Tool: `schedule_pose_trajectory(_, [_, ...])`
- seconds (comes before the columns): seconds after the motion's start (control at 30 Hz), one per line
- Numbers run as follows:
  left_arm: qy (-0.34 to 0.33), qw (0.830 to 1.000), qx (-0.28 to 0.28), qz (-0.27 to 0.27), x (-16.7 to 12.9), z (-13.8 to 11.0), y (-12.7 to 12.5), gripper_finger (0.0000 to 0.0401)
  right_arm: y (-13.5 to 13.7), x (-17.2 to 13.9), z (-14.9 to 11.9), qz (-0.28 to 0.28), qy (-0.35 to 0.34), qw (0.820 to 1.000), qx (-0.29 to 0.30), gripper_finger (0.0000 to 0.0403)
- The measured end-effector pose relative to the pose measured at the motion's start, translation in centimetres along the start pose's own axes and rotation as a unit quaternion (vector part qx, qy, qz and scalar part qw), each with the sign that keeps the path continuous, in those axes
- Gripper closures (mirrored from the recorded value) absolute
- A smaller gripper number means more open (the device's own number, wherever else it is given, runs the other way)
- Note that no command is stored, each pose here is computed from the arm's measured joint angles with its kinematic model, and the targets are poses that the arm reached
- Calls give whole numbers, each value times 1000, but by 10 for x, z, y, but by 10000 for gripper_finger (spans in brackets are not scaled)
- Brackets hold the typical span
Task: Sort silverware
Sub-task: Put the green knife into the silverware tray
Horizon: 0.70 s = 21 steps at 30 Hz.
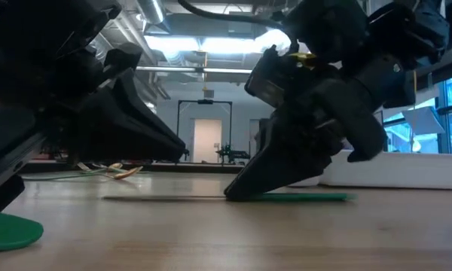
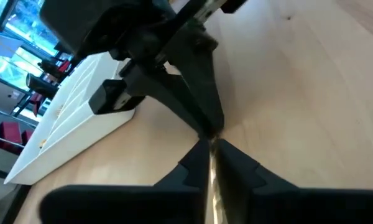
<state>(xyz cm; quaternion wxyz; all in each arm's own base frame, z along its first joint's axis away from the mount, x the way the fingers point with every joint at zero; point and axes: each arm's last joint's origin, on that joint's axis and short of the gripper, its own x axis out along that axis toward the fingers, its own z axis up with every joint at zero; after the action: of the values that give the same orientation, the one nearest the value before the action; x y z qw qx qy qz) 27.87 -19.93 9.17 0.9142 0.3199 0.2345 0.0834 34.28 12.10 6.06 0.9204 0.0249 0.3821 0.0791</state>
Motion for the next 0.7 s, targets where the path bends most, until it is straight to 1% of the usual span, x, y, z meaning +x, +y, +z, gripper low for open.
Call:
schedule_pose_trajectory(0.07, [-4,1000,-2,-17,0,1,0,360,0,1,-2,7,2,1000,25,381])
schedule_pose_trajectory(0.1, [-5,1000,-8,-28,0,1,0,348,0,0,-3,9,1,999,37,385])
schedule_pose_trajectory(0.2, [-2,998,-33,-61,5,0,2,306,0,0,-3,11,-1,998,59,380])
schedule_pose_trajectory(0.3, [18,993,-62,-101,15,-5,8,269,0,0,-3,17,-8,997,71,368])
schedule_pose_trajectory(0.37, [40,990,-82,-109,23,-10,14,251,0,0,-3,24,-12,997,74,371])
schedule_pose_trajectory(0.47, [74,986,-93,-117,32,-17,23,235,0,1,-2,33,-24,996,79,383])
schedule_pose_trajectory(0.6, [107,982,-79,-130,40,-25,32,231,1,2,-1,48,-28,995,86,384])
schedule_pose_trajectory(0.7, [113,981,-69,-142,45,-28,37,233,2,2,0,60,-33,994,89,378])
